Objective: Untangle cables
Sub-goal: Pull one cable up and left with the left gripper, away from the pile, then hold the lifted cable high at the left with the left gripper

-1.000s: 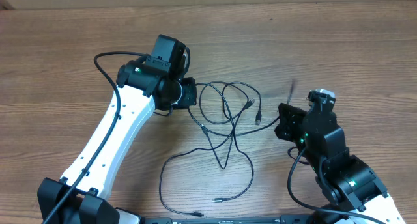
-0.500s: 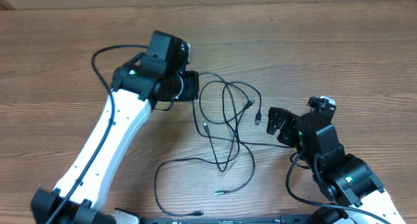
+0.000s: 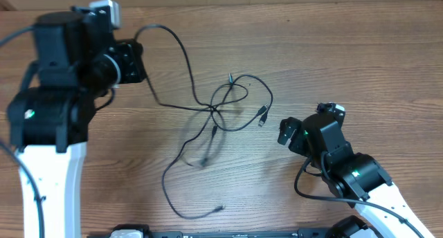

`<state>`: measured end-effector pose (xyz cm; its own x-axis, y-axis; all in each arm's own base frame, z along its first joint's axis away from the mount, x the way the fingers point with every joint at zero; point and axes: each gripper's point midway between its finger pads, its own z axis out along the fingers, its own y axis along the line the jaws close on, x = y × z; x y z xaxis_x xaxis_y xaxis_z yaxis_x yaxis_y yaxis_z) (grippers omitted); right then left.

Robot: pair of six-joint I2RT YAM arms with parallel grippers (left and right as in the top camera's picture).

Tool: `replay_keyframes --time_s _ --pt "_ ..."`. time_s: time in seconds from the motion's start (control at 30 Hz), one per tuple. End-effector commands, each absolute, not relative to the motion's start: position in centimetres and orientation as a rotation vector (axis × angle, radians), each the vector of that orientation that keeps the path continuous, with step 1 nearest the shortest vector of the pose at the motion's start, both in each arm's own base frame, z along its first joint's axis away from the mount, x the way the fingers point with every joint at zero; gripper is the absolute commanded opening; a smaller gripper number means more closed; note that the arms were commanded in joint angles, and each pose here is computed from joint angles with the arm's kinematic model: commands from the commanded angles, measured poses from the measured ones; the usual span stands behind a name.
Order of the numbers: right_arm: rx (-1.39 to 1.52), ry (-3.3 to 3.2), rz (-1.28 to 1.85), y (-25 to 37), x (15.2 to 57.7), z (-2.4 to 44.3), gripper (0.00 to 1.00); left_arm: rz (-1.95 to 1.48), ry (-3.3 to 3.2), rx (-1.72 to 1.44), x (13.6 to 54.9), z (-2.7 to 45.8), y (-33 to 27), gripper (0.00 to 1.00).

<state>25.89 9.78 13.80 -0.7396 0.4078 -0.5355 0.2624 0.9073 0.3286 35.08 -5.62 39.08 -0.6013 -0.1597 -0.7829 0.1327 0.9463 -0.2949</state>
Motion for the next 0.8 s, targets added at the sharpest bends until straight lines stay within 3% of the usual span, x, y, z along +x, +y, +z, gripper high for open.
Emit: replay_keyframes --time_s 0.0,0.77 --pt "0.474 2.441 0.339 10.4 26.4 14.0 1.0 -0.331 2.046 0.232 33.6 43.2 -6.3 0.04" --pt "0.462 2.463 0.353 10.9 26.6 13.4 1.0 -0.017 1.581 0.302 32.8 56.8 -3.9 0.04"
